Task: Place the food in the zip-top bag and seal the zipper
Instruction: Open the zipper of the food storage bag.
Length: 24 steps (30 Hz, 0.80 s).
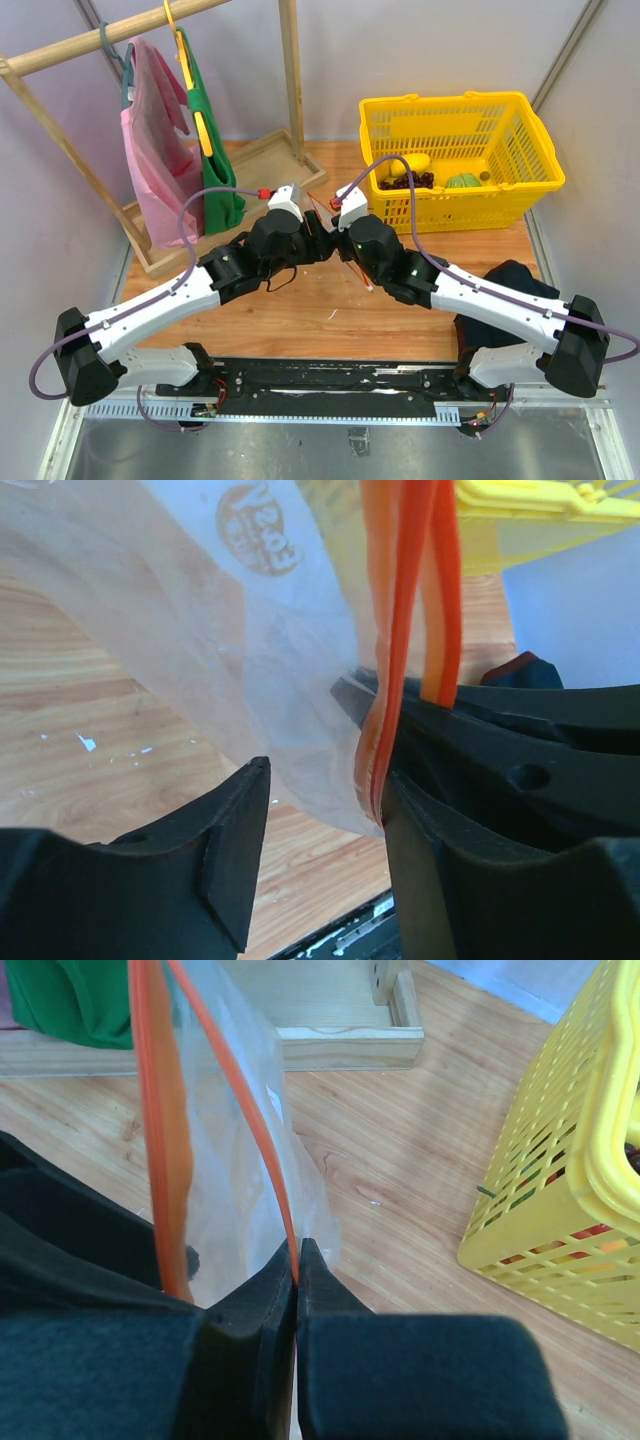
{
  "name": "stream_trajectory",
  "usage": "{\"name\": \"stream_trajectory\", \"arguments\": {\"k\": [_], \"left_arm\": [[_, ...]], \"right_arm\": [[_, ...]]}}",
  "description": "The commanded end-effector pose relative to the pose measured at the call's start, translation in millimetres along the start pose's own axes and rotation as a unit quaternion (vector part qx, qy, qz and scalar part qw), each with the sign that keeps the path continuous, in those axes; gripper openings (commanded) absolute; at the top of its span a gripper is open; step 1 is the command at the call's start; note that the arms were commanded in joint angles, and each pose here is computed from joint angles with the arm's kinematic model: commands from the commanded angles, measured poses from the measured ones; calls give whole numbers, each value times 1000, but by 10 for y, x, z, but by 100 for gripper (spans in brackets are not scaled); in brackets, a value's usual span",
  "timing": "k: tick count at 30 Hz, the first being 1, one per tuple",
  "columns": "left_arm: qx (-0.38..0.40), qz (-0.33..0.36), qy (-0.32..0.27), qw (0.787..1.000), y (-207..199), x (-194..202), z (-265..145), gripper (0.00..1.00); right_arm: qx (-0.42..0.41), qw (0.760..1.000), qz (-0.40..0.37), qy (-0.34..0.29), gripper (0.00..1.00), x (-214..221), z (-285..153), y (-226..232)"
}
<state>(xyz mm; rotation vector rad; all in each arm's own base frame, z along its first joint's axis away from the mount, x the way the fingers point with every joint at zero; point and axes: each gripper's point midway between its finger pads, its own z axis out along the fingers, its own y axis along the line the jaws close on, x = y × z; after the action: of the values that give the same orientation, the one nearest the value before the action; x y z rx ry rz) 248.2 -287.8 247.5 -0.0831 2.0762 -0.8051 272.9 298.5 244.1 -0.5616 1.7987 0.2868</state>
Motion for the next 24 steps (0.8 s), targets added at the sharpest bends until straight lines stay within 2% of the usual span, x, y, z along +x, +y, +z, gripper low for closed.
{"name": "stream_trajectory", "arguments": {"k": [1, 8, 12, 16, 24], "left_arm": [[-15, -6, -26, 1000, 17, -25, 85, 50], [-84, 16, -63, 994, 319, -184, -62, 33], [-86, 16, -71, 994, 335, -215, -88, 33], [-79, 16, -49, 996, 301, -96, 21, 36], [-44, -3, -25, 999, 174, 88, 166, 35]], "right_arm": [[10, 999, 28, -18, 1, -159, -33, 27], [62, 998, 12, -22, 1, -145, -108, -206], [58, 998, 20, -25, 1, -142, -108, -191], [46, 998, 30, -25, 1, -118, -94, -136], [41, 998, 42, -32, 1, -121, -91, -116]]}}
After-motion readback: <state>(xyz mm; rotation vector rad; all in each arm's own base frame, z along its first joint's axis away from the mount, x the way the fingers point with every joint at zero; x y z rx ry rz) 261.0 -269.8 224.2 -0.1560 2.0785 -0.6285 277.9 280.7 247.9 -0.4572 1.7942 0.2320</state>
